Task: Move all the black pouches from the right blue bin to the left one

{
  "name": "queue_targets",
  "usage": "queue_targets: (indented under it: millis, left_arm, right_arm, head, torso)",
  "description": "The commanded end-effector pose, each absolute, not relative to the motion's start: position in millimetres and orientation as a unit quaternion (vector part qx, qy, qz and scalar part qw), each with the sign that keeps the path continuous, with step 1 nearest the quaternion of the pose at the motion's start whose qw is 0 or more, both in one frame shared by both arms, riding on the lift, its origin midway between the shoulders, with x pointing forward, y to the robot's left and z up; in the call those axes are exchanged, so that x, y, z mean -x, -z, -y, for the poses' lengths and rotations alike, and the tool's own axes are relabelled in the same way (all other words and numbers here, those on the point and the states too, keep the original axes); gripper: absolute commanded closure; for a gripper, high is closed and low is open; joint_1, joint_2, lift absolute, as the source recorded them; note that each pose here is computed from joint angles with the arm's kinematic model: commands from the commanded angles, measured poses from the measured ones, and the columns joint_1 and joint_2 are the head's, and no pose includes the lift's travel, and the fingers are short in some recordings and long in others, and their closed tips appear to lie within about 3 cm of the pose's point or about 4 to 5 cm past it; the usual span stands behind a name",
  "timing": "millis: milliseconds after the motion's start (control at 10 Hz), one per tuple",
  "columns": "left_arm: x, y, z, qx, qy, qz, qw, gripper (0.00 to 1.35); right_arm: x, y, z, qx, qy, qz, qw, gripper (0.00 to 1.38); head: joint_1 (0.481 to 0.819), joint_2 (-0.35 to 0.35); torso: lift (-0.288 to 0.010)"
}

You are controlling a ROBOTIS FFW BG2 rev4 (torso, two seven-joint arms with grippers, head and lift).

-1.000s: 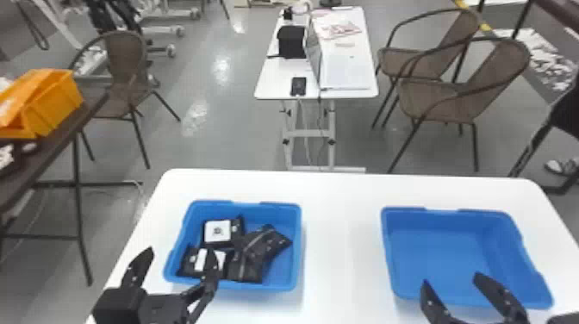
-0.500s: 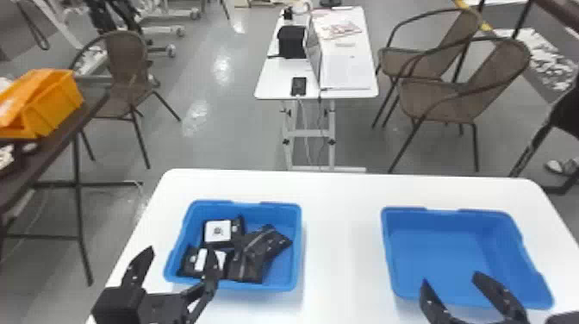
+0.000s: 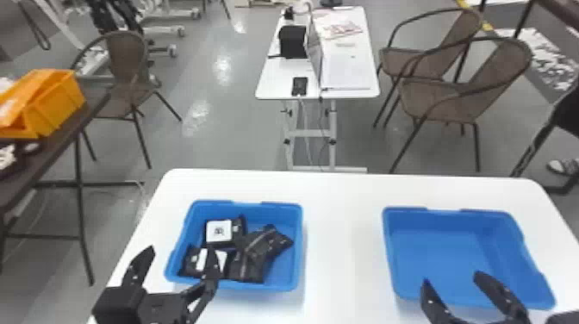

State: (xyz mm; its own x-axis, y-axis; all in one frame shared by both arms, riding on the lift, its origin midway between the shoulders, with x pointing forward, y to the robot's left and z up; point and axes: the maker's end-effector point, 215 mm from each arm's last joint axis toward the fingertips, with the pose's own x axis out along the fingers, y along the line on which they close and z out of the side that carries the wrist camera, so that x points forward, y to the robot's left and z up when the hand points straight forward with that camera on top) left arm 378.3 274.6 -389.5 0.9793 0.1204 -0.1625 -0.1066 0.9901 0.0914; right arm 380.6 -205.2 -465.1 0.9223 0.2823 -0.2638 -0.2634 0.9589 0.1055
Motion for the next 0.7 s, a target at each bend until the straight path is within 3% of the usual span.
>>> queue_targets:
  millis: [0,600]
  left_arm:
    - [-378.3,389.1,-274.2,-0.041,-0.057,-0.083,0.994,0.14]
    - [-378.4,389.1,-273.5,-0.042,-0.055,-0.083,0.994,0.14]
  right_arm:
    - [-380.6,465.3,204.7,-0.036,-0.138,-0.139,0.980,0.15]
    - [-380.6,465.4,203.8,-0.036,-0.139,-0.140,0.980,0.15]
  head:
    - [0.695,0.105]
    - [0.695,0.104]
  torso:
    - [0.010]
    - [0.010]
